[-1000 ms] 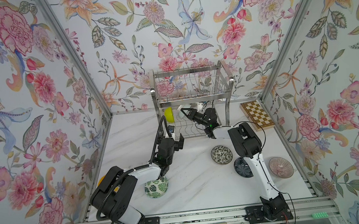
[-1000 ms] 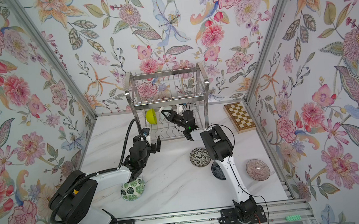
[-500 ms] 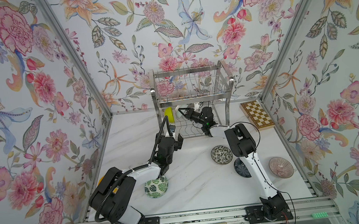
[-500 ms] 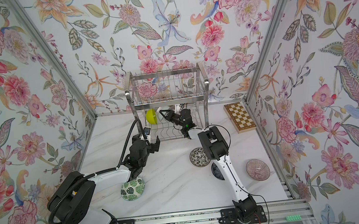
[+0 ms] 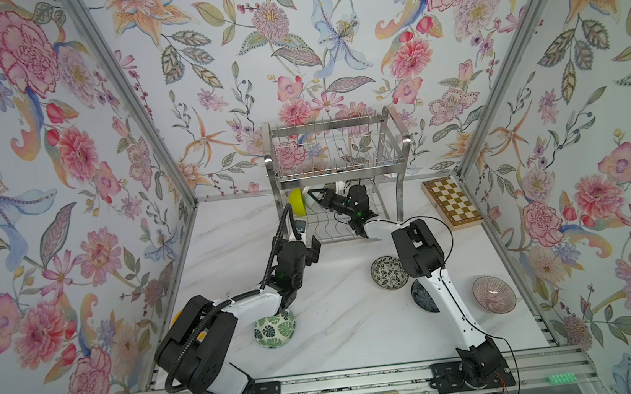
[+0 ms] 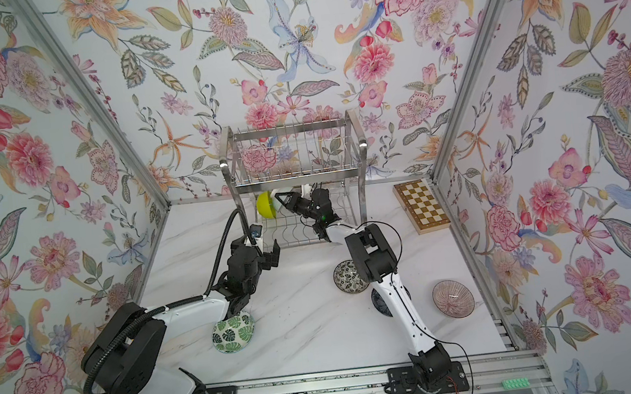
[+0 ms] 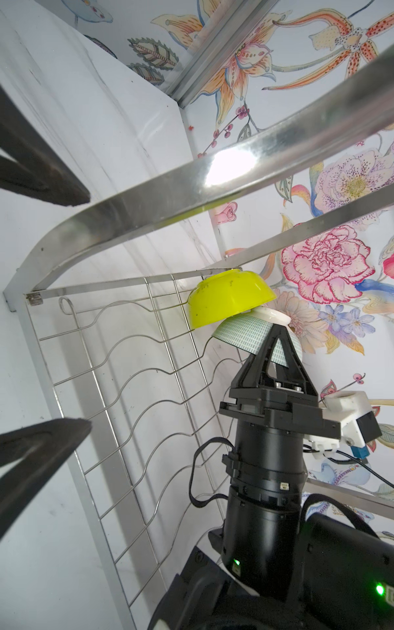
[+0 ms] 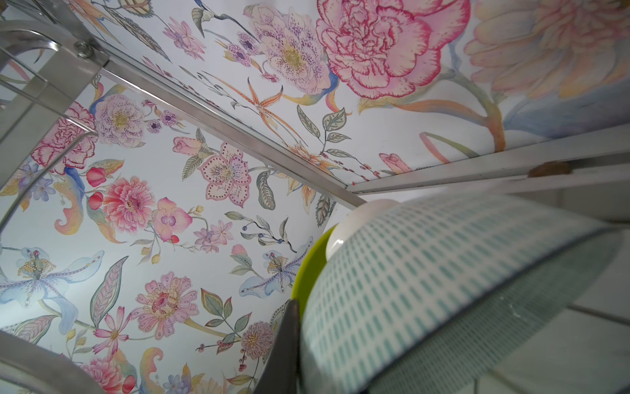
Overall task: Load the bowls into the dish rack
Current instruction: 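Slide the pale green bowl against the lime-green bowl with the right gripper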
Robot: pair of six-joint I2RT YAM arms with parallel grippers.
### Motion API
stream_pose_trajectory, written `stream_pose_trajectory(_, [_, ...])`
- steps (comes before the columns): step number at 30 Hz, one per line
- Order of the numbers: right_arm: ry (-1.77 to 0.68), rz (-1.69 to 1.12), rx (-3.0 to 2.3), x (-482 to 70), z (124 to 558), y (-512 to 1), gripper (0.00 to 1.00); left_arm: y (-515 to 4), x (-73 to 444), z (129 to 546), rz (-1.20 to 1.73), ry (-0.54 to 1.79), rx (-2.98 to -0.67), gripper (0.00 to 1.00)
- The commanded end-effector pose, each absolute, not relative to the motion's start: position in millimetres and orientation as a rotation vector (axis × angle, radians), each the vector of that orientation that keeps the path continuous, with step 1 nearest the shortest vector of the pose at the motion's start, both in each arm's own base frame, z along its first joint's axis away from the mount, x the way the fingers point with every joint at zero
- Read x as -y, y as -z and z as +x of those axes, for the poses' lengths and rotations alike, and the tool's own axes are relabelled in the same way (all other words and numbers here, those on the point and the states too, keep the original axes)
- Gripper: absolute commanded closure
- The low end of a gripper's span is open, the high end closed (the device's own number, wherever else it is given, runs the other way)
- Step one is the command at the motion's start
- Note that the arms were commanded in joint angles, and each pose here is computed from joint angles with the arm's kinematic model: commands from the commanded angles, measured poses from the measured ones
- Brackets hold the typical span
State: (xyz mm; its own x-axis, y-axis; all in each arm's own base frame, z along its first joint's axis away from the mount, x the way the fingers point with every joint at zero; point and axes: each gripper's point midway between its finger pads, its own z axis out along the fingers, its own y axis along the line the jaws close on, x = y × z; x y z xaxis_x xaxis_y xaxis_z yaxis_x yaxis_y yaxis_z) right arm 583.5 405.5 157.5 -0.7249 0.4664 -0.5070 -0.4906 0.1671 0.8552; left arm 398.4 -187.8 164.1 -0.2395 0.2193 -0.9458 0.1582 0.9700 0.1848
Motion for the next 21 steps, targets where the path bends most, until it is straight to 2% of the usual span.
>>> stream_pose_trajectory(1, [-1.663, -0.095, -1.656, -416.8, 579.0, -172.1, 1.0, -167.7, 174.7, 391.8, 0.189, -0.016, -1.831, 0.01])
stream_pose_trajectory(13, [-1.65, -0.093, -1.711, -425.3, 581.8, -160.8, 1.0, -168.7, 164.9, 389.2, 0.149, -0.006, -1.832, 0.01])
stream_pose_trajectory(21, [-1.543, -0.064, -1.807, -414.9, 586.8, -146.7, 1.0, -168.4, 161.8, 389.8, 0.132, -0.004, -1.832, 0.01])
